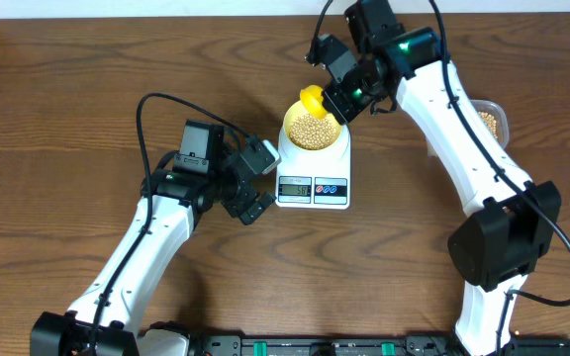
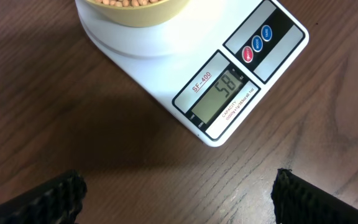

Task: Scoop item into bowl and weigh 50g on scale
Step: 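Hold the yellow scoop above the yellow bowl with the right gripper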

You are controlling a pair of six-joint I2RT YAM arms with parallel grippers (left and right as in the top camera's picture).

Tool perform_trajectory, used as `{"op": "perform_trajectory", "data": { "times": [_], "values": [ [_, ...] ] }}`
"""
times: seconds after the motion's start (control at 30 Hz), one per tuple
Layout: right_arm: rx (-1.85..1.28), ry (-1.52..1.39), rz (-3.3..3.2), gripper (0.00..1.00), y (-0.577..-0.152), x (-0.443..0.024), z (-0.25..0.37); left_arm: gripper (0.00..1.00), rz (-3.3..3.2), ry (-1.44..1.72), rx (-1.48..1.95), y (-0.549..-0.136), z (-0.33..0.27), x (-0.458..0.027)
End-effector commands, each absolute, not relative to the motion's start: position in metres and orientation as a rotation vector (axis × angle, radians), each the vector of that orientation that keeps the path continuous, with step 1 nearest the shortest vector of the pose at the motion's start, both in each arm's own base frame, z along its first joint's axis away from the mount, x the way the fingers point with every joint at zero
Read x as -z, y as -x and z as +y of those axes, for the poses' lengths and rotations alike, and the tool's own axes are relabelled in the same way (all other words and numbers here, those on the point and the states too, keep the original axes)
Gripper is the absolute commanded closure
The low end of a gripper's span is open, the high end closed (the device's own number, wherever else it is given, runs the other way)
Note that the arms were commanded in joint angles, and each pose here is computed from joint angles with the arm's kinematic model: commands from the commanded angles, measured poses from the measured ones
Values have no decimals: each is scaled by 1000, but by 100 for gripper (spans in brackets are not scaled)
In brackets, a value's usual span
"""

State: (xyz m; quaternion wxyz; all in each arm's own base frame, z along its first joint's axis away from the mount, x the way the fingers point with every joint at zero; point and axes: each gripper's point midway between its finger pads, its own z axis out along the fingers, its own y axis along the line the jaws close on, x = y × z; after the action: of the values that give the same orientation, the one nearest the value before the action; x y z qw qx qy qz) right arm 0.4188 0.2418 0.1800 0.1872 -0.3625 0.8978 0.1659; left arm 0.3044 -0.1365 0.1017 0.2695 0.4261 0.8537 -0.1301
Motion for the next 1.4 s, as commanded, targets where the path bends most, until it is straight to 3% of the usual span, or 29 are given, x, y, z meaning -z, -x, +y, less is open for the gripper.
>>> {"op": "perform_trajectory", "data": {
  "times": [0.0, 0.6, 1.37],
  "values": [
    [-415, 1055, 2531, 99, -419, -174, 237, 2, 2276, -1157, 355, -305, -137, -107],
    [-345, 1095, 2620, 99, -421, -131, 240, 2, 2276, -1157, 354, -305, -137, -107],
    [-326, 1100, 2638, 99, -424, -118, 240, 2, 2276, -1157, 355, -305, -137, -107]
  ]
}}
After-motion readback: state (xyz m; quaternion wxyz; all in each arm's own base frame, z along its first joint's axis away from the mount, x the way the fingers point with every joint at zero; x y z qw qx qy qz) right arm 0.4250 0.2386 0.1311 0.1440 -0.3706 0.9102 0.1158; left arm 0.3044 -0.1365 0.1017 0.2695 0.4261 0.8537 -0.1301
